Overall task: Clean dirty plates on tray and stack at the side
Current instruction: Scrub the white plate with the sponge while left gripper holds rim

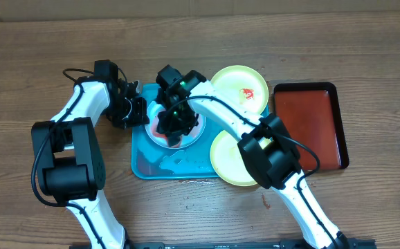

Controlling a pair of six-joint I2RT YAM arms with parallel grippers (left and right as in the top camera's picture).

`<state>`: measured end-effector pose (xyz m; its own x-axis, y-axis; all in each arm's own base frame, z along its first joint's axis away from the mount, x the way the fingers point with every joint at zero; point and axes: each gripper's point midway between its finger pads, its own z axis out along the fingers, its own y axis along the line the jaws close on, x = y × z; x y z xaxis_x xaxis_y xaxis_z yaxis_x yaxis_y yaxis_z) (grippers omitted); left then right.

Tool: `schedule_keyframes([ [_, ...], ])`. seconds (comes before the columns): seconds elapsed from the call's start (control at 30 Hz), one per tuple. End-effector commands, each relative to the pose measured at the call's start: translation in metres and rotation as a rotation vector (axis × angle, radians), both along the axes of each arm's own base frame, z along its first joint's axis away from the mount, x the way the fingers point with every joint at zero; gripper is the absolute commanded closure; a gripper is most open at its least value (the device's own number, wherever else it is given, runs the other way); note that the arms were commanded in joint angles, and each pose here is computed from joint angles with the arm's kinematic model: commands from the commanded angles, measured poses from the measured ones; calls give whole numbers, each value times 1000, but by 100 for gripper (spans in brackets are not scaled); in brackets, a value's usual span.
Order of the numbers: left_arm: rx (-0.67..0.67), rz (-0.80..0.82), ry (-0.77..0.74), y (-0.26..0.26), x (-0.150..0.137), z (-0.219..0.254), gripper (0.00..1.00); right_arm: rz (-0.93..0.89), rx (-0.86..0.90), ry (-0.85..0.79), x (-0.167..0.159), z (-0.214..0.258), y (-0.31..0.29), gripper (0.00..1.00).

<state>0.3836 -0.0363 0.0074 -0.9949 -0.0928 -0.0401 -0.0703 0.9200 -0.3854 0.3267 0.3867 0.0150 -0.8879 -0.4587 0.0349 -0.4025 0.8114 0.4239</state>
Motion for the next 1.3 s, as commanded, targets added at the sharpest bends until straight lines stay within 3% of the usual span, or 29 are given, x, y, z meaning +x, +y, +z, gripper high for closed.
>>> schedule_keyframes([
  [0.0,-20,-13,-7,-2,1,-2,96,-35,-153,-114,36,-7,-38,96],
  [0.13,-19,-13,-6,-2,1,-2,96,-117,-355,-266,68,0,-75,96],
  [0.27,-19,-13,-5,-2,1,-2,96,-167,-405,-350,86,0,-82,96],
  [0.5,-20,-14,-2,-3,0,-2,96,-252,-288,-432,112,2,-56,96],
  [0.83,-20,-15,-5,-3,0,-2,96,-145,10,-274,74,10,15,96],
  [1.1,-19,-14,-8,-3,1,-2,96,-44,0,-243,36,7,36,96],
  [1.27,-19,-14,-9,-3,2,-2,96,-18,-30,-250,32,5,32,96],
])
